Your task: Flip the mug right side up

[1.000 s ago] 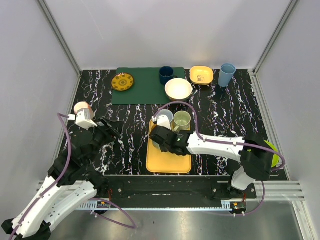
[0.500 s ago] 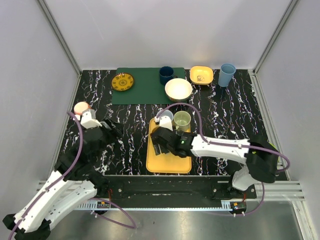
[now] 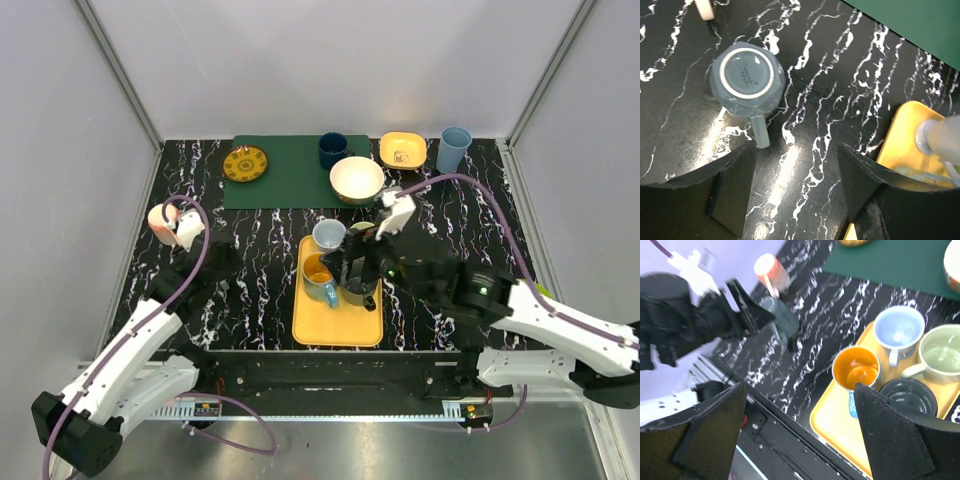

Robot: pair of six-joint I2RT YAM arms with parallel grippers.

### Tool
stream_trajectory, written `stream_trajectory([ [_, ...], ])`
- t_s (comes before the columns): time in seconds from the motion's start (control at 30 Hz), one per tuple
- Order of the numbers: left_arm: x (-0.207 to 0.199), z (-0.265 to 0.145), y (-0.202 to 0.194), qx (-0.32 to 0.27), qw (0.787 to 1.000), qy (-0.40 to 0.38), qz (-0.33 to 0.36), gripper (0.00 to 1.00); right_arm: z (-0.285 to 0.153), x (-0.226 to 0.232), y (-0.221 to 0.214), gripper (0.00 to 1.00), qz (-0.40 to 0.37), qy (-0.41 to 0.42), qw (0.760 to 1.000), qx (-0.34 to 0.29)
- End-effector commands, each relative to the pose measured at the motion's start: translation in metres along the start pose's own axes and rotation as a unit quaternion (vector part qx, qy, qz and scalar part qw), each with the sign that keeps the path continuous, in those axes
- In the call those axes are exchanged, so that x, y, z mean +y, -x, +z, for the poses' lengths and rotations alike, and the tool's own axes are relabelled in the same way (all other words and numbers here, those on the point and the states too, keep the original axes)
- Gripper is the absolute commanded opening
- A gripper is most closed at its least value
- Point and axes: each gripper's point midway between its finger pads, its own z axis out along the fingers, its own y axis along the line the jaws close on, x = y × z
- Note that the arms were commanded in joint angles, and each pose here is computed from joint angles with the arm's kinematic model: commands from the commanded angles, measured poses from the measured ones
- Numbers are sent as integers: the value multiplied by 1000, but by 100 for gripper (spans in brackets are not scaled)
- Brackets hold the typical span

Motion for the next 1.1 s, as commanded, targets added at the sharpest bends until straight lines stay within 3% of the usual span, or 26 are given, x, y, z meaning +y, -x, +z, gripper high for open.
stream_trajectory([
  [0.0,8,5,1,13,1000,18,-19,68,-21,-4,31,93,-23,-10,999,-39],
  [0.33,29,38,-47,73,988,114,-70,70,-34,-12,51,95,-57,-20,995,-78],
  [0.67,33,62,-30,71,987,125,-71,63,-41,-27,44,96,-53,-33,994,-87],
  [1.07,40,80,-30,83,987,116,-80,36,-35,-30,34,97,-48,-37,995,-80],
])
